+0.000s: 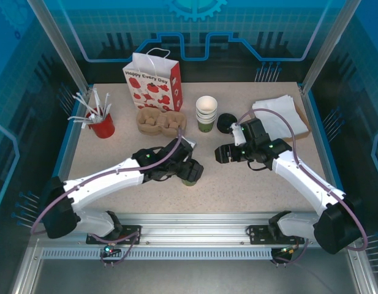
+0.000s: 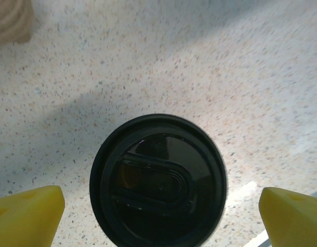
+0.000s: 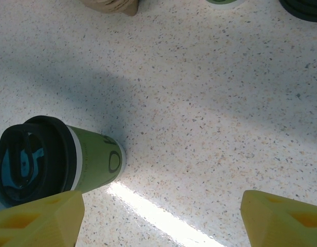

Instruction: Pack the takeout coffee

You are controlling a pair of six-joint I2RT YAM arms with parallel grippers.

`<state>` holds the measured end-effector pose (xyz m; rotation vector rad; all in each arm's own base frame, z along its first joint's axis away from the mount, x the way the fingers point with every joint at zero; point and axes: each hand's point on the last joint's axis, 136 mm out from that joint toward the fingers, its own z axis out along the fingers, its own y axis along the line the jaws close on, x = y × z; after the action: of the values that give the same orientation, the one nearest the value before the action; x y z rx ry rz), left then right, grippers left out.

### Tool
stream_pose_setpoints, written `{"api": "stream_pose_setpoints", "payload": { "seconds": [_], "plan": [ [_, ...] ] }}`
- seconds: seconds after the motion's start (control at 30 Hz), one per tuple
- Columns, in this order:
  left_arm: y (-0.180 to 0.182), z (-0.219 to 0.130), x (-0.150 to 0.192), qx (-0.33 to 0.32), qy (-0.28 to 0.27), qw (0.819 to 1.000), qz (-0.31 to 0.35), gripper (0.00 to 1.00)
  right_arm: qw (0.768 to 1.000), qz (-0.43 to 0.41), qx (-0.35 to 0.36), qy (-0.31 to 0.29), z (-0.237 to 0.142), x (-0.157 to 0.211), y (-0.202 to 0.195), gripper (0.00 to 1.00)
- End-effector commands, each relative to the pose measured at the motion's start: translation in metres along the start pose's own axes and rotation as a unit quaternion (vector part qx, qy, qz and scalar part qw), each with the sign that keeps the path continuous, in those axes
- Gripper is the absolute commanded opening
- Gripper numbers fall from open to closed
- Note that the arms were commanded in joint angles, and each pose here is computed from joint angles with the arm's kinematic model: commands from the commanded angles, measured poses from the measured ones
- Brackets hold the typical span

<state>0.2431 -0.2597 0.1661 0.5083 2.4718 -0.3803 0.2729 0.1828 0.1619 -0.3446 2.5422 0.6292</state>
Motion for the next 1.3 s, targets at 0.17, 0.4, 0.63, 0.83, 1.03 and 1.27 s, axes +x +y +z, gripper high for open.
{"api": "stream_pose_setpoints", "payload": {
  "seconds": [0.17,0.4,0.63,0.83,1.03,1.27],
  "plan": [
    [0.023,-0.017,0.031,0.079,0.020,0.991,-0.106,0.98,0.989,-0.033,-0.139,0.024,0.010,0.021,0.067,0.90],
    [0.023,-0.009,0.034,0.160,0.027,0.971,-0.175,0.95,0.981,-0.042,-0.183,0.050,0.029,0.029,0.087,0.91],
    [0.037,0.004,0.033,0.171,0.026,0.963,-0.208,0.87,0.980,-0.029,-0.182,0.076,0.052,0.036,0.086,0.85],
    [0.044,0.017,0.036,0.161,0.030,0.964,-0.211,0.83,0.980,-0.027,-0.175,0.092,0.064,0.043,0.081,0.81],
    [0.048,0.026,0.044,0.153,0.041,0.964,-0.214,0.81,0.981,-0.026,-0.161,0.101,0.071,0.047,0.074,0.77],
    [0.057,0.039,0.063,0.129,0.059,0.964,-0.226,0.78,0.982,-0.013,-0.136,0.128,0.083,0.067,0.057,0.72]
  ]
}}
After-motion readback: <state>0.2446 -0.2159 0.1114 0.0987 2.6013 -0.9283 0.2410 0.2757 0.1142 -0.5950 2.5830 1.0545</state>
